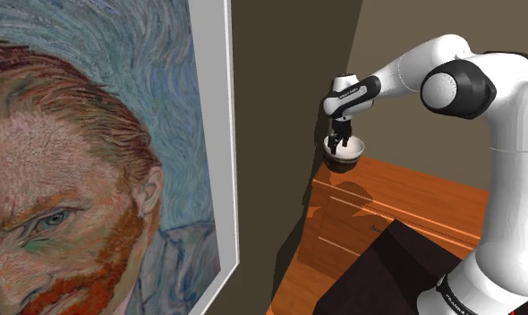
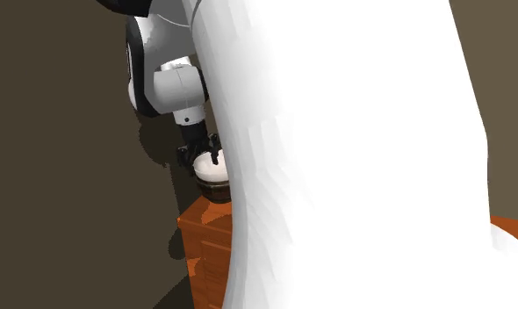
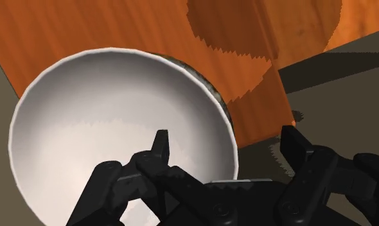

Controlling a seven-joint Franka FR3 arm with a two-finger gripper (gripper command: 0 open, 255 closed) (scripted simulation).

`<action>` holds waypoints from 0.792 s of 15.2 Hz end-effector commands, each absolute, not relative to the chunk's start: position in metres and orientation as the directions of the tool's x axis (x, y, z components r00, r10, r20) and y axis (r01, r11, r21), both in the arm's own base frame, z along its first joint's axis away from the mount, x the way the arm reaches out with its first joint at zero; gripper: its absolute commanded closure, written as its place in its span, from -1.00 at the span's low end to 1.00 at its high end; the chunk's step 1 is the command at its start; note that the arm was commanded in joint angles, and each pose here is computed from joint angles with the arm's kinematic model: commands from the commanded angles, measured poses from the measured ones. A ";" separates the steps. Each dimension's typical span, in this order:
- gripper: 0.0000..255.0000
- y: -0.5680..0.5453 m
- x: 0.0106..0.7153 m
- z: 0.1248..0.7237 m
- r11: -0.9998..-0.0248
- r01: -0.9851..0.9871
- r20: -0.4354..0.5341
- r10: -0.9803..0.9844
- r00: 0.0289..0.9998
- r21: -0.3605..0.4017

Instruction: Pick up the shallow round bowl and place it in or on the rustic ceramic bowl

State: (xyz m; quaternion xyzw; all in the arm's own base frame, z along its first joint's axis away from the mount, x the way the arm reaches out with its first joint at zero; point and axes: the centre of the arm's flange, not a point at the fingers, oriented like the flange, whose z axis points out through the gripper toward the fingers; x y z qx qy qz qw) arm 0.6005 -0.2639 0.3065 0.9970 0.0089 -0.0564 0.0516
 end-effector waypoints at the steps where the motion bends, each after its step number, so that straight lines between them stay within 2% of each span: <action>1: -1.00 -0.253 0.628 0.317 -0.994 0.026 -0.117 0.014 0.993 0.103; 5: -1.00 -0.248 0.634 0.366 -0.994 0.026 -0.117 0.014 0.993 0.103; 12: -1.00 -0.248 0.634 0.366 -0.994 0.026 -0.117 0.014 0.993 0.103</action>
